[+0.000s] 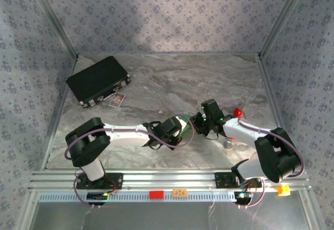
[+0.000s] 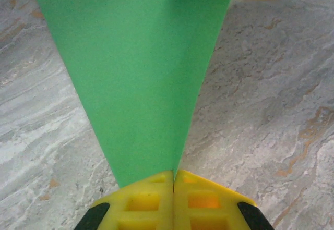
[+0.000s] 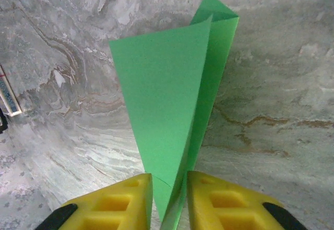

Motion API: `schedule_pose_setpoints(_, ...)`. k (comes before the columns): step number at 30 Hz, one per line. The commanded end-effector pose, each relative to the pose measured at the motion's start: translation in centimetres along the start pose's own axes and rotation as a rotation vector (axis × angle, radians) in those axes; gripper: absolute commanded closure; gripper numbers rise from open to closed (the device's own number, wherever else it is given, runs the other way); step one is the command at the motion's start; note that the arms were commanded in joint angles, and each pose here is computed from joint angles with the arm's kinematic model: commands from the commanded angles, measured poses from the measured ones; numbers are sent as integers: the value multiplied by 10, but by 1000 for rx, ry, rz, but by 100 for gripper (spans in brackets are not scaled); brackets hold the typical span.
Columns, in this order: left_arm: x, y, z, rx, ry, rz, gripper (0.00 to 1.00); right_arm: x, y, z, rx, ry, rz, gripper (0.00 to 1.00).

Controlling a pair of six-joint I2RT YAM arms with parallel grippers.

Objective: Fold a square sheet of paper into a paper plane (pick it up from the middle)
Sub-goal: Fold the wing for the fifth time at the center of the table.

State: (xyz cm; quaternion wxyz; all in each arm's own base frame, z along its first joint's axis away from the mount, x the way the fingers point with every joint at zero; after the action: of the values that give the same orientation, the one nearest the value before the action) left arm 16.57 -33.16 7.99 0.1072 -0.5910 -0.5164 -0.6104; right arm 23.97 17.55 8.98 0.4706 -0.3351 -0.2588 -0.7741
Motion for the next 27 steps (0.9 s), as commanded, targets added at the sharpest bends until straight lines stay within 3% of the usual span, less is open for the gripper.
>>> schedule_pose_setpoints(1, 9, 9, -6, -53, 33, -31, 95, 4, 0, 0, -14, 13, -4, 76)
schedule_pose_setpoints(9, 8, 8, -8, -99, 77, -32, 91, 3, -1, -1, -29, 38, -3, 88)
schedule_pose_setpoints(15, 7, 7, -10, -125, 107, -35, 81, 3, -1, 0, -45, 72, -5, 94)
schedule_pose_setpoints(27, 2, 4, -13, -175, 178, -40, 75, 6, -1, 1, -54, 97, -11, 96)
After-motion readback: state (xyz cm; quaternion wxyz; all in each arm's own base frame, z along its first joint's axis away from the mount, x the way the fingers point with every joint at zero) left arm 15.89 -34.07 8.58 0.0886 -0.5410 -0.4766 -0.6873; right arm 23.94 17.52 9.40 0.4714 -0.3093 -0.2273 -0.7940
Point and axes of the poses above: each hand's point on the last joint's axis, 136 mm out from that joint toward the fingers, its own x axis back along the fingers, its own z axis along the line the jaws close on, y = z × x, the point moved 5 cm from there along x, back along the fingers, and after that the axes turned 8 degrees about x, right-handed, at the moved point
